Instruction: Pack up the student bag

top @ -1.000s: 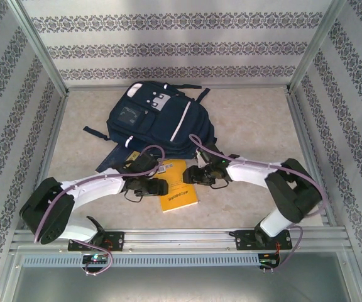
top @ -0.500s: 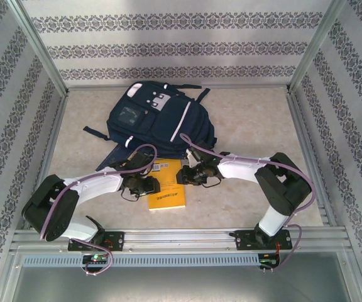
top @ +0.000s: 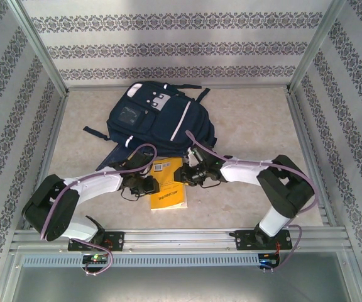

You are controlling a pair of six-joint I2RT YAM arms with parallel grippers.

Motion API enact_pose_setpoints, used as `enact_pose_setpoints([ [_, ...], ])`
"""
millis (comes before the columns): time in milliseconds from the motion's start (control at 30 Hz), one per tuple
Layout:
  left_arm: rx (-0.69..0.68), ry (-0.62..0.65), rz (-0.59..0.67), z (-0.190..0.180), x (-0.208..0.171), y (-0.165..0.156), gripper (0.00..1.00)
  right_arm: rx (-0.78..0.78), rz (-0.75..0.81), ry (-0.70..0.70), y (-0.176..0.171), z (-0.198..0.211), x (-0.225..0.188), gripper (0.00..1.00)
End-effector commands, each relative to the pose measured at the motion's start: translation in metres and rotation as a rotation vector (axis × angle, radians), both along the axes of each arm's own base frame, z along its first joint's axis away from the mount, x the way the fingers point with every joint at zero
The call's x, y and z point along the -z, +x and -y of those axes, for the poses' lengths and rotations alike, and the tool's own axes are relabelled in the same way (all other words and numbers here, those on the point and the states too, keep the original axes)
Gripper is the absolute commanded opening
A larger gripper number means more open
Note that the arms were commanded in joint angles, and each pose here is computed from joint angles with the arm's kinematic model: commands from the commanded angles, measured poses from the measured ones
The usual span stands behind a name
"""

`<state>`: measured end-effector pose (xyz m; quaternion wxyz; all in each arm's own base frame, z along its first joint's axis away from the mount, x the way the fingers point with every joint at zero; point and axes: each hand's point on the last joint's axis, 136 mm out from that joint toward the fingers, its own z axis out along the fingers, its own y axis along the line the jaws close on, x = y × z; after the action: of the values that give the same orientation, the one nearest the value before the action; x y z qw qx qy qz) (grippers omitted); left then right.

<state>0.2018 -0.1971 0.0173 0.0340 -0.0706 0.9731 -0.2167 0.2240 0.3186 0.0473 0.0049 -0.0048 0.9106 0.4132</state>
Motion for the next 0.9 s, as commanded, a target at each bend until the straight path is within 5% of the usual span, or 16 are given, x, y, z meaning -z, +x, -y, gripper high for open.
enact_pose_setpoints([
  [0, 0.127, -0.213, 0.029, 0.048, -0.005, -0.003, 0.30, -0.054, -0.062, 0.044, -0.018, -0.013, 0.010, 0.23],
  [100, 0.117, -0.168, 0.047, 0.038, -0.009, -0.004, 0.33, -0.041, -0.047, 0.000, -0.018, -0.004, 0.015, 0.14],
  [333, 0.070, -0.086, 0.095, 0.006, -0.028, -0.010, 0.62, -0.027, -0.025, 0.013, -0.031, 0.021, -0.002, 0.03],
  [600, 0.022, -0.121, 0.188, -0.006, -0.071, -0.003, 0.72, -0.008, 0.056, 0.079, -0.054, 0.041, -0.052, 0.00],
  [700, 0.006, -0.187, 0.228, -0.002, -0.095, 0.005, 0.75, 0.002, 0.163, 0.120, -0.052, 0.048, -0.092, 0.00],
  [867, 0.033, -0.484, 0.312, 0.032, -0.154, 0.018, 0.84, -0.001, 0.310, 0.255, -0.046, 0.052, -0.162, 0.00],
])
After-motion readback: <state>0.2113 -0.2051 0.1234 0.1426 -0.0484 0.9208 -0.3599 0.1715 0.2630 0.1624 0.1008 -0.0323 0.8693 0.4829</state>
